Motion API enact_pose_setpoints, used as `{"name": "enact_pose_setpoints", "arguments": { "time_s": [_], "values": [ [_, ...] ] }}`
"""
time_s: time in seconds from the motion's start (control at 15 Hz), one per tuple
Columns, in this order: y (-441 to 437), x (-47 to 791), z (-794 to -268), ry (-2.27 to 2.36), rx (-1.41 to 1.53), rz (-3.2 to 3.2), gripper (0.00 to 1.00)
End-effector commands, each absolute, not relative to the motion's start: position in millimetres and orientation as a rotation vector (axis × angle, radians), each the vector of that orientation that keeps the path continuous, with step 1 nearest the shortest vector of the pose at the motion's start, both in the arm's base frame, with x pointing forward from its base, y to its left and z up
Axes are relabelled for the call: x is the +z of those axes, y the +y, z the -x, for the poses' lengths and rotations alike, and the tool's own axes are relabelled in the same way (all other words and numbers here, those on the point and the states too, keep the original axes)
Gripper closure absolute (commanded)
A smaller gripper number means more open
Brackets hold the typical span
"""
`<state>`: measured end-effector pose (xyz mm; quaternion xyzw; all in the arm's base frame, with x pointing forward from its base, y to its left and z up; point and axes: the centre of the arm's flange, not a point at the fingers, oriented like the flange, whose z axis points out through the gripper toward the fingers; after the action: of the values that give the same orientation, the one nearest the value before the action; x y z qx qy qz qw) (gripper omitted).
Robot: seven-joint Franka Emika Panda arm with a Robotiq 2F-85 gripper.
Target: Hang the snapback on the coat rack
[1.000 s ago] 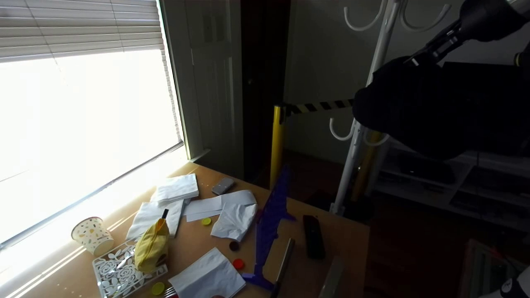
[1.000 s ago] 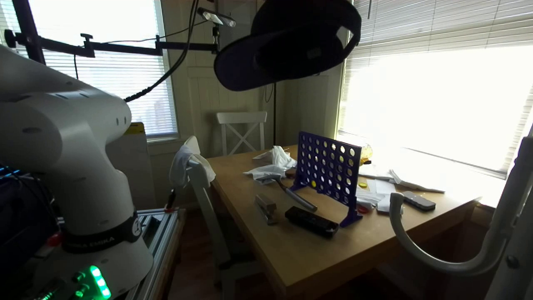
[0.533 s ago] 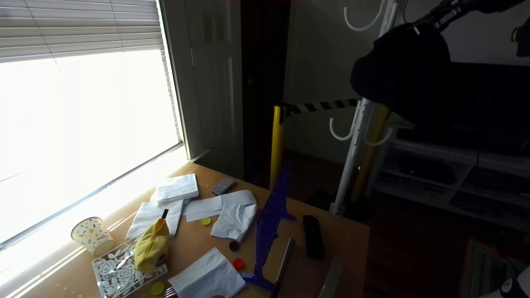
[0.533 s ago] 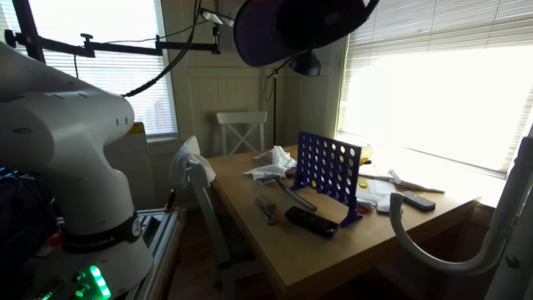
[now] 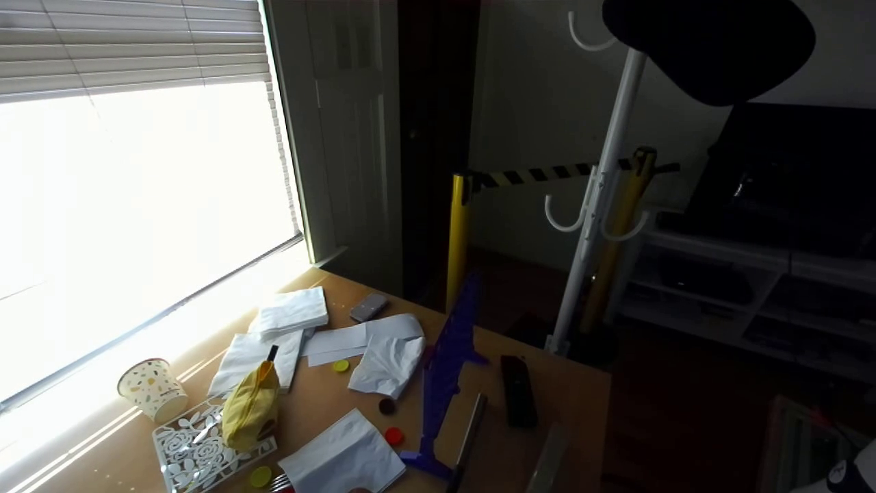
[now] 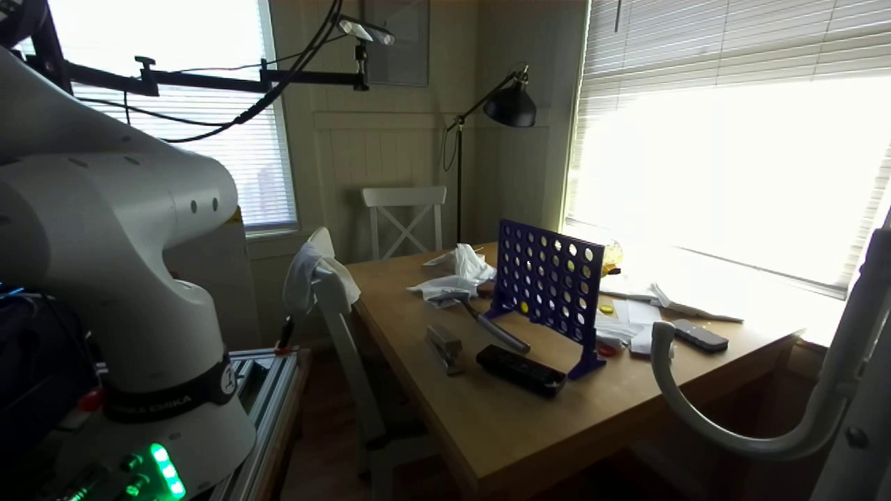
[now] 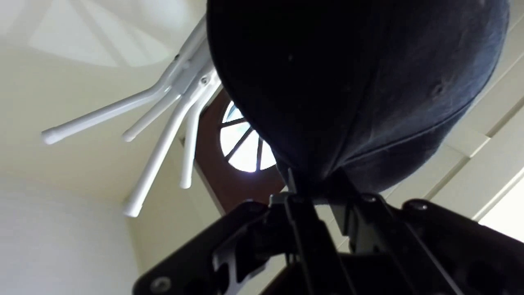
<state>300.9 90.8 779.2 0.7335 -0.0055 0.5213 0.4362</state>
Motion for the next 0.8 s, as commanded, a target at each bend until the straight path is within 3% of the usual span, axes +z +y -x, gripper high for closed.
{"name": "enact_pose_setpoints", "arguments": {
  "time_s": [0.0,0.73],
  "values": [
    [98,788,-303,-0.092,1.273,-1.633,0.95],
    [55,731,-333,-0.257,1.202,-1.612,0.95]
  ]
}}
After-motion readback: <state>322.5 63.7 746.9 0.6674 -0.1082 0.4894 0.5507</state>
